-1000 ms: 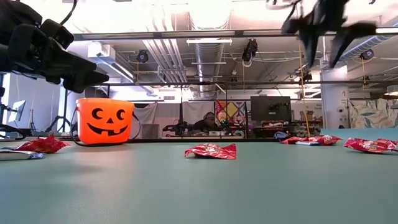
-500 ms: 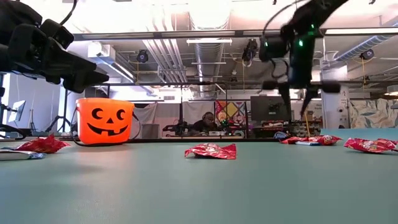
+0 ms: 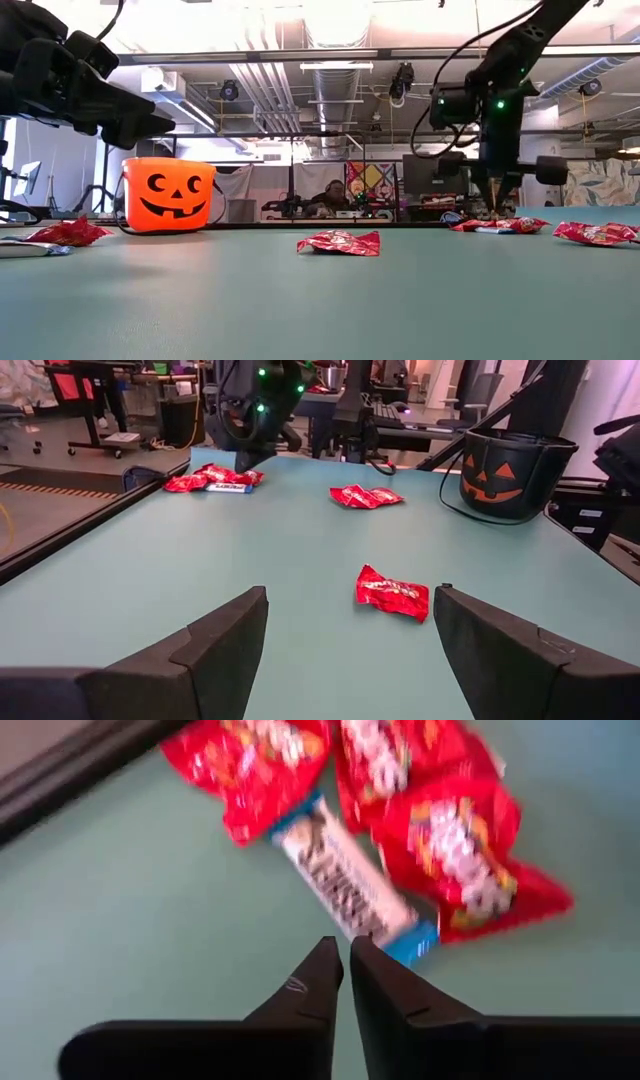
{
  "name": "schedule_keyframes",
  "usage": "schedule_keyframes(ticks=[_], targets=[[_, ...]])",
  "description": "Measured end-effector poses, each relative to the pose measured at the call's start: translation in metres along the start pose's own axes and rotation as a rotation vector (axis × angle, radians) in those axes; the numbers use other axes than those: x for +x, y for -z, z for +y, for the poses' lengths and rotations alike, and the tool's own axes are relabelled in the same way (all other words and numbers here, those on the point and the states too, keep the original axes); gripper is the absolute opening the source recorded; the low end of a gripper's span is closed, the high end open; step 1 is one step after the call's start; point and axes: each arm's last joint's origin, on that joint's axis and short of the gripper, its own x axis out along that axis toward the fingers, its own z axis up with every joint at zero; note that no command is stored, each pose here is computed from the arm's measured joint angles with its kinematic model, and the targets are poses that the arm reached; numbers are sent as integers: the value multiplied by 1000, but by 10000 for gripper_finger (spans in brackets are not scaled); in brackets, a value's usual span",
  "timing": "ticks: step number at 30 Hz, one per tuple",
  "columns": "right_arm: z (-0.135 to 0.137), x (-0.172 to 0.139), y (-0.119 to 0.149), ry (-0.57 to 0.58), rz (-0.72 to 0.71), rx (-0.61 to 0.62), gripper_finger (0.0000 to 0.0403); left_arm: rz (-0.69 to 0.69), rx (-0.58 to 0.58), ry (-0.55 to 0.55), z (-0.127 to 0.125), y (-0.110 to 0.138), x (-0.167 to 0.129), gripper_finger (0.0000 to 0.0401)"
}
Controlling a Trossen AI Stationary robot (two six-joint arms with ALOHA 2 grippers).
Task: Sort candy by brand, put in halloween buckets
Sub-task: Put the white chocolate into the black bucket
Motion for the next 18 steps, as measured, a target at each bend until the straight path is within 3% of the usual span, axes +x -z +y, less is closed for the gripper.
schedule_keyframes(ticks=[18], targets=[[-6, 43, 14, 5, -71, 8, 9, 0, 0, 0, 0, 0, 0, 272]])
